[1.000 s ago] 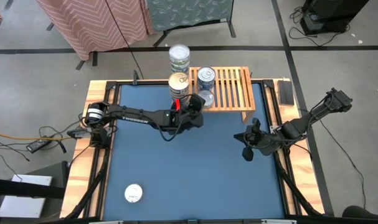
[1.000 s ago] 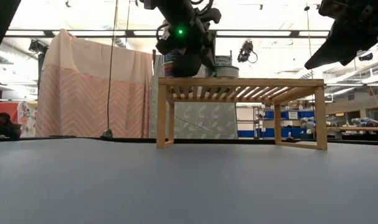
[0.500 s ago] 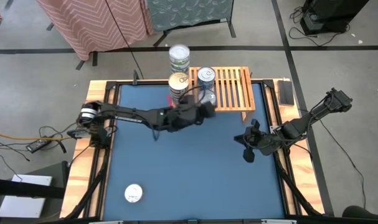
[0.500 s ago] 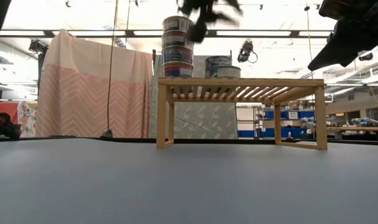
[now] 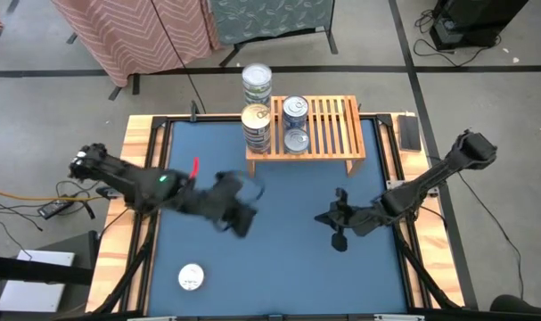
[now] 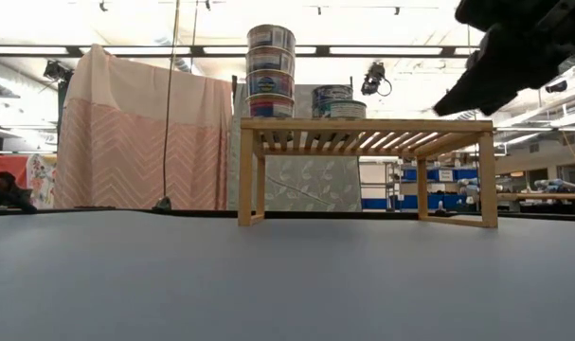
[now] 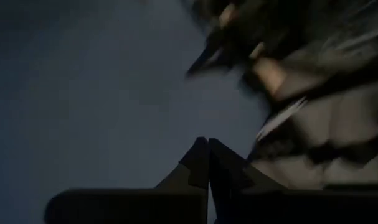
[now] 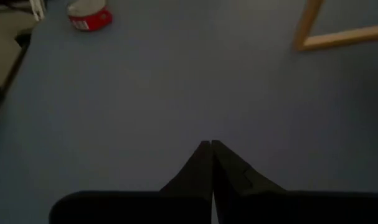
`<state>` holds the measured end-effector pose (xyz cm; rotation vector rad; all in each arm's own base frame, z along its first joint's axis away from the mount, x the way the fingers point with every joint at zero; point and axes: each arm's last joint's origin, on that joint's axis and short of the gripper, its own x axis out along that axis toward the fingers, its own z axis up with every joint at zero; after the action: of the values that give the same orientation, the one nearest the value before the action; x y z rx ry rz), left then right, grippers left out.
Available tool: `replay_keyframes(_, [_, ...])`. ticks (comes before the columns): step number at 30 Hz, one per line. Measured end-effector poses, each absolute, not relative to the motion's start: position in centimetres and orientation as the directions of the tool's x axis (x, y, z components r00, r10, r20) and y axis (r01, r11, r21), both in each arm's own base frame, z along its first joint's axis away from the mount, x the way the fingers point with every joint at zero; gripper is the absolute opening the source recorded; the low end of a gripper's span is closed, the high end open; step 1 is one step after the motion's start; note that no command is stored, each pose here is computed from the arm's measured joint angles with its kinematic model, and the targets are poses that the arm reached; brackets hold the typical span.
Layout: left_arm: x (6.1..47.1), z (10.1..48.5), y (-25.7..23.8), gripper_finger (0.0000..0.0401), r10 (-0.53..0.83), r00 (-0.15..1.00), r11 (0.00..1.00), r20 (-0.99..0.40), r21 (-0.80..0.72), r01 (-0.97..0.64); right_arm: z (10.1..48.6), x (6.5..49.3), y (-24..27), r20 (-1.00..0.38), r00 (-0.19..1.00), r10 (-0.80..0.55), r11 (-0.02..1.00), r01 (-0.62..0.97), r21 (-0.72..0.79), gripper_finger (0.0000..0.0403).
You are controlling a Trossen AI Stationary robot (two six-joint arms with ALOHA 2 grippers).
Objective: Stack canned seafood by type on shelf
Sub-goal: Put the red tuna can on the shelf
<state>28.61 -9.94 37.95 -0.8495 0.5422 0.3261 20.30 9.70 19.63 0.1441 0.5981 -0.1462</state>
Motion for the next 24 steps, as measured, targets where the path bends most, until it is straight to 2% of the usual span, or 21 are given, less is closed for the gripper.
replay_keyframes(6, [23.2,35.6,-14.0,0.0004,0.057,0.575,0.623,-0.816,-0.420,-0.660,17.5,22.6,10.8,-0.543,0.835,-0.089,0.968,0.201,0.151,0.0002])
replay_keyframes(11, [20.7,32.8,-16.7,0.0003,0.134,0.351,0.608,-0.927,-0.203,-0.767,16.8,23.1,11.1,-0.543,0.835,-0.090,0.958,0.222,0.183,0.0001])
replay_keyframes(17, [20.0,29.3,-20.4,0.0002,0.112,0.093,0.682,-0.989,0.009,-0.731,16.9,23.2,11.1,-0.530,0.844,-0.086,0.955,0.221,0.198,0.0001])
replay_keyframes(24, [19.7,24.4,-24.5,0.0001,0.078,-0.205,0.720,-0.976,0.197,-0.665,16.9,23.2,11.1,-0.529,0.844,-0.086,0.955,0.221,0.197,0.0000])
